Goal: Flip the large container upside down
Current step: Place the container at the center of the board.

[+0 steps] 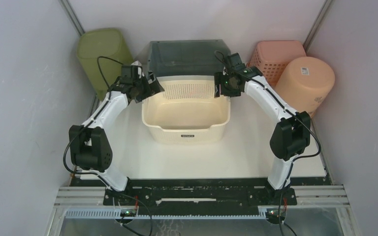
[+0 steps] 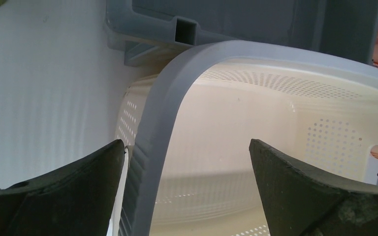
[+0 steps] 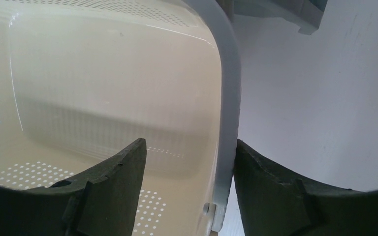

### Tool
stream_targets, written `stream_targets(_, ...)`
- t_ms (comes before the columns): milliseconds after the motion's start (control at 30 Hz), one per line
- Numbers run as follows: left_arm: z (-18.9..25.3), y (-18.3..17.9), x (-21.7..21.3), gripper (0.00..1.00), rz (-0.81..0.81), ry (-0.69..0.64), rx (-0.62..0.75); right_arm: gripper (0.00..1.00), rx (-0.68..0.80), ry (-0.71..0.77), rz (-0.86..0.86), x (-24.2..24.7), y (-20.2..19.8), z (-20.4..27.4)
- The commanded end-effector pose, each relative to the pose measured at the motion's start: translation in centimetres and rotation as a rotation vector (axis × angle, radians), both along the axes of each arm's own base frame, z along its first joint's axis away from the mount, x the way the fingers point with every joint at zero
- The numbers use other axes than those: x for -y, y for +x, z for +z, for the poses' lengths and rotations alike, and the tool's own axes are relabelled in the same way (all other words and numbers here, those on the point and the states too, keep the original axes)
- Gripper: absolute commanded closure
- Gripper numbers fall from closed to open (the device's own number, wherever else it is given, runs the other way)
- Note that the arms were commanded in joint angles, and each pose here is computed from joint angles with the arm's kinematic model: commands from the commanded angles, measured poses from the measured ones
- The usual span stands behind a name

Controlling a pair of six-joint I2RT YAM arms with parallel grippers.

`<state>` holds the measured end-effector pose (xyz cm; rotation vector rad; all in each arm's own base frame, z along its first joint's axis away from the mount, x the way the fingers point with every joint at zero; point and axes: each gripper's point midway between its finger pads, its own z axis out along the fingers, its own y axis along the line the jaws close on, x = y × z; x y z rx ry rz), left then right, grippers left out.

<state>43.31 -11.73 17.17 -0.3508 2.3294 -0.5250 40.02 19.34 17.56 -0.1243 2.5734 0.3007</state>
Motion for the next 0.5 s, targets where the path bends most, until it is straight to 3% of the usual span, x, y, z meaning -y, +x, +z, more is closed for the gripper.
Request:
stream_targets(0, 6.1, 1.1, 2.2, 0.0, -0.074, -0.036, 0.151, 0.29, 0.129, 0.047, 0.047, -1.6, 2.3, 4.0)
stream_targets(167, 6.2, 0.9, 0.8, 0.0, -0.051, 0.043, 0.137, 0.26, 0.108, -0.037, 0.047, -0.2, 2.6, 3.7)
stream_targets(467, 7.5, 1.1, 0.6, 0.0, -0.046, 0.031, 0.18, 0.27, 0.154, -0.047, -0.006, 1.4, 3.2, 4.3)
